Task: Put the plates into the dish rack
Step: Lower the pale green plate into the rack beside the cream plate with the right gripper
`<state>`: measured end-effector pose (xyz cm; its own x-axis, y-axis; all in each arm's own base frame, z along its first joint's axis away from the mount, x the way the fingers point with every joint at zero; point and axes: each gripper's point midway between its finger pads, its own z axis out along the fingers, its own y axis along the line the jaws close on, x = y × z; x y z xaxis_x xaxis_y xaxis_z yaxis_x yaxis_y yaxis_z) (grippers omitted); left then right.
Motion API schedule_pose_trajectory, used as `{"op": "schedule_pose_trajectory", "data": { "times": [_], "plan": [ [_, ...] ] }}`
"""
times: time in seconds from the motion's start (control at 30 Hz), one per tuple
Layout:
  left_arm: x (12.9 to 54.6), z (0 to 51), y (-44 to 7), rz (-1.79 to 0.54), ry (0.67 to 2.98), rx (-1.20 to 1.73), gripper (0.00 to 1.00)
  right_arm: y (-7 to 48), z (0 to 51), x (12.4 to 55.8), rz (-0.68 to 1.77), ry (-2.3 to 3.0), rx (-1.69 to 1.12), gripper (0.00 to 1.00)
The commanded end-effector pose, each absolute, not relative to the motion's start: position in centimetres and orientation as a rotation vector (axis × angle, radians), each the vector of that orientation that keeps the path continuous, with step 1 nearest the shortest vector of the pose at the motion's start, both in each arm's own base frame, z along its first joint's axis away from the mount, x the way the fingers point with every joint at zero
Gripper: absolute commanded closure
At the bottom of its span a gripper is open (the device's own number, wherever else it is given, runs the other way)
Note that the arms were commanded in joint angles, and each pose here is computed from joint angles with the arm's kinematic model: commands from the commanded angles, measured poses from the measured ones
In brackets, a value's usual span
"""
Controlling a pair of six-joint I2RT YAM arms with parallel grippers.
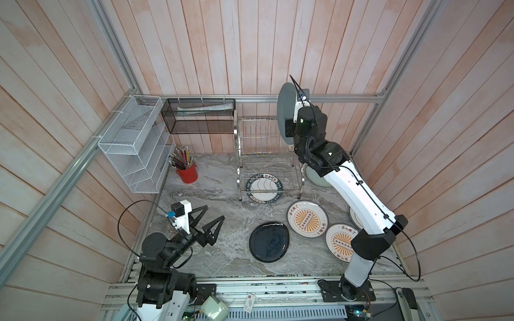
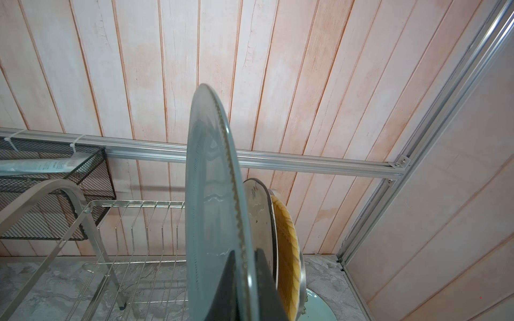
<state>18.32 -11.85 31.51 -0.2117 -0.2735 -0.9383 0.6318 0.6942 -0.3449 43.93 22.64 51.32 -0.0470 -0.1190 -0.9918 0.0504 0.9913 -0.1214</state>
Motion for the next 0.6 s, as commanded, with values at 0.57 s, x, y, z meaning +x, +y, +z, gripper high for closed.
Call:
{"op": "schedule_pose_trajectory", "data": {
  "times": [0.57],
  "plan": [
    [18.1, 31.6, -12.0, -0.839, 1.558, 0.332, 0.0, 19.8, 53.0, 46.3, -0.196, 1.565, 0.076, 1.0]
  ]
}}
